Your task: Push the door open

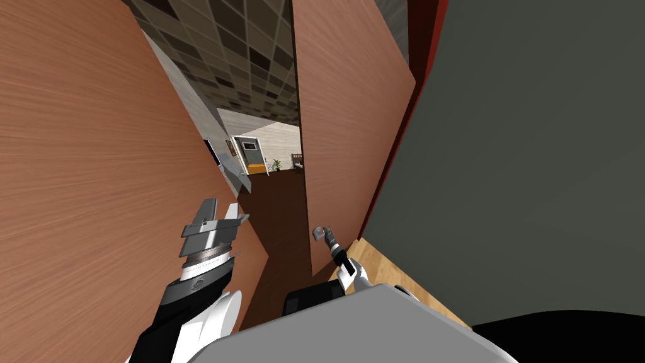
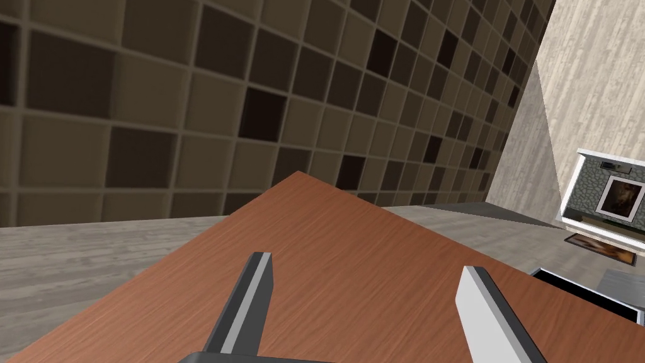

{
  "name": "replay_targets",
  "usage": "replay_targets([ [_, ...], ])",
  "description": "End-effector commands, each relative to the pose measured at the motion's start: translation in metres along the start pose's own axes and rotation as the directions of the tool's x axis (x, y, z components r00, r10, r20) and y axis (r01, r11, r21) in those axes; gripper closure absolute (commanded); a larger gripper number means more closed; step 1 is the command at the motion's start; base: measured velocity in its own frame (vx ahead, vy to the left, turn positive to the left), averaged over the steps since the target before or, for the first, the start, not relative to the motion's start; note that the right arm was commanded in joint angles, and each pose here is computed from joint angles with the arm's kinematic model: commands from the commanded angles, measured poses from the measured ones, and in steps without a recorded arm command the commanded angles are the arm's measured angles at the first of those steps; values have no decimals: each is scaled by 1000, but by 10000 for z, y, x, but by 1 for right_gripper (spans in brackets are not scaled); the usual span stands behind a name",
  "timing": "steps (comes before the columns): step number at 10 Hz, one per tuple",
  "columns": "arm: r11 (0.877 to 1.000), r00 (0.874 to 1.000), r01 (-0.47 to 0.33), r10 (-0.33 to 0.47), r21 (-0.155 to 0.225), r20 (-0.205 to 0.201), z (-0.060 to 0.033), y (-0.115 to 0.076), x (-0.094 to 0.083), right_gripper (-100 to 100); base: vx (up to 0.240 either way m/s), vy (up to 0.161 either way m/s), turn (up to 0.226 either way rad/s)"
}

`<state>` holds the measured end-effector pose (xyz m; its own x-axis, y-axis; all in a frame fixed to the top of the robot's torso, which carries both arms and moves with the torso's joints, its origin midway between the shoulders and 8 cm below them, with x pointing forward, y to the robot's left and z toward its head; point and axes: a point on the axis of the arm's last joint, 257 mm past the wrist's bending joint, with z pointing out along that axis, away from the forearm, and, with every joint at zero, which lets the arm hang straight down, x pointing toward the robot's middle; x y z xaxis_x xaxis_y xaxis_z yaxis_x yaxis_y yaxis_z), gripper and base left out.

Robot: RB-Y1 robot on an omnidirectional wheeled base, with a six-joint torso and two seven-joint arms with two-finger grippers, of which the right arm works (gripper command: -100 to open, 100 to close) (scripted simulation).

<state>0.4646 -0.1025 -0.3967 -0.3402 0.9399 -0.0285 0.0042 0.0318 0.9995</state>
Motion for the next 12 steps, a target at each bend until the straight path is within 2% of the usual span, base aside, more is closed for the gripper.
replay_targets([
  [1, 1000, 999, 11, -11, -18, 39, 34, 59, -176, 100, 157, 152, -69],
  [3, 1000, 997, 12, -11, -17, 71, 32, 57, -274, 100, 153, 134, -70],
  [4, 1000, 997, 12, -11, -17, 71, 32, 57, -274, 100, 119, 109, -46],
  [6, 1000, 994, 10, -9, -16, 112, 29, 55, -384, 100, 124, 127, -70],
  [12, 1000, 981, -10, 13, -14, 193, 26, 44, -526, 100, 151, 137, -76],
])
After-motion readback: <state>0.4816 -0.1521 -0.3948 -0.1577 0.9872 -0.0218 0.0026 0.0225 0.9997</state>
